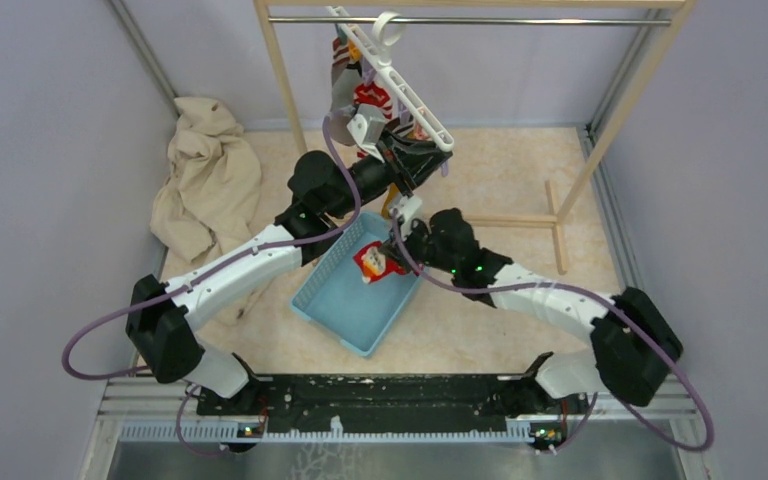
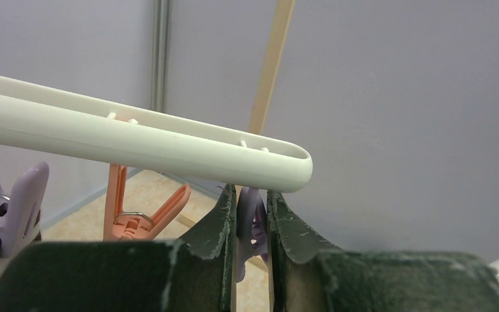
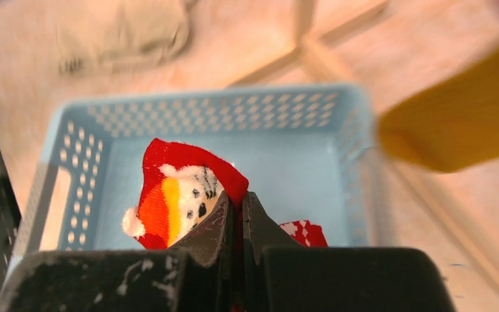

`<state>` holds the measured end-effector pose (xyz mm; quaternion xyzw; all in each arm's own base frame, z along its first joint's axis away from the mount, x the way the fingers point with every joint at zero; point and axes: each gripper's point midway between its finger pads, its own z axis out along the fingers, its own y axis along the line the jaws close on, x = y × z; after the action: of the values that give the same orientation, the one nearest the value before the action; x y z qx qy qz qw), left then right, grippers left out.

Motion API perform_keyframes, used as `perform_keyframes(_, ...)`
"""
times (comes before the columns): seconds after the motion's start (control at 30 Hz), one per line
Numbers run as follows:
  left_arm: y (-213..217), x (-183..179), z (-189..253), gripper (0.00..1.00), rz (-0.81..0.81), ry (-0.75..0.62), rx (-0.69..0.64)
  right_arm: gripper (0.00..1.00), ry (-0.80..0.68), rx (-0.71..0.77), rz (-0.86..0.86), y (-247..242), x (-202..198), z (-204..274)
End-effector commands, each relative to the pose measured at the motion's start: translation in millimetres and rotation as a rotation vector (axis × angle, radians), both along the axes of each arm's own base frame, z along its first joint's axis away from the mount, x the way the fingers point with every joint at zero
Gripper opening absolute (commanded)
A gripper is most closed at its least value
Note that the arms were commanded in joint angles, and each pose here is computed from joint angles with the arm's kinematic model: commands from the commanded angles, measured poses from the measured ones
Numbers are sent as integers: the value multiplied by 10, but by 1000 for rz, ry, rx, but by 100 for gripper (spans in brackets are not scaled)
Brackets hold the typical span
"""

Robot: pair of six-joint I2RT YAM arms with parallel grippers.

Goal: Clip the socks to the hanger
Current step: Pick up the sock from the bin, then place the sock at the center of the board.

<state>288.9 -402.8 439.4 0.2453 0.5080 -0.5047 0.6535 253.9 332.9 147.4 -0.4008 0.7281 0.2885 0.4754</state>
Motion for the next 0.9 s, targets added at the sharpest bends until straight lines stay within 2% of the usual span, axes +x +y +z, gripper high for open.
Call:
perform_keyframes(0.0, 43, -45, 8, 0, -8, -9, 3, 0, -64, 266, -28, -171, 78, 824)
perform_keyframes(0.3, 35, -53, 2, 0, -13, -12, -1, 0, -133, 337, -308, -988, 354, 1114)
perform_keyframes(0.43, 23, -52, -16, 0, -19, -7, 0, 0, -122, 384, -499, -1469, 510, 1125)
perform_keyframes(0.63, 4, -53, -46, 0, -31, -4, 1, 0, 25, 438, -815, -2069, 687, 773)
perform_keyframes(0.87, 43, -40, -80, 0, -27, 1, -3, 0, 181, 295, -1001, -2412, 665, 134)
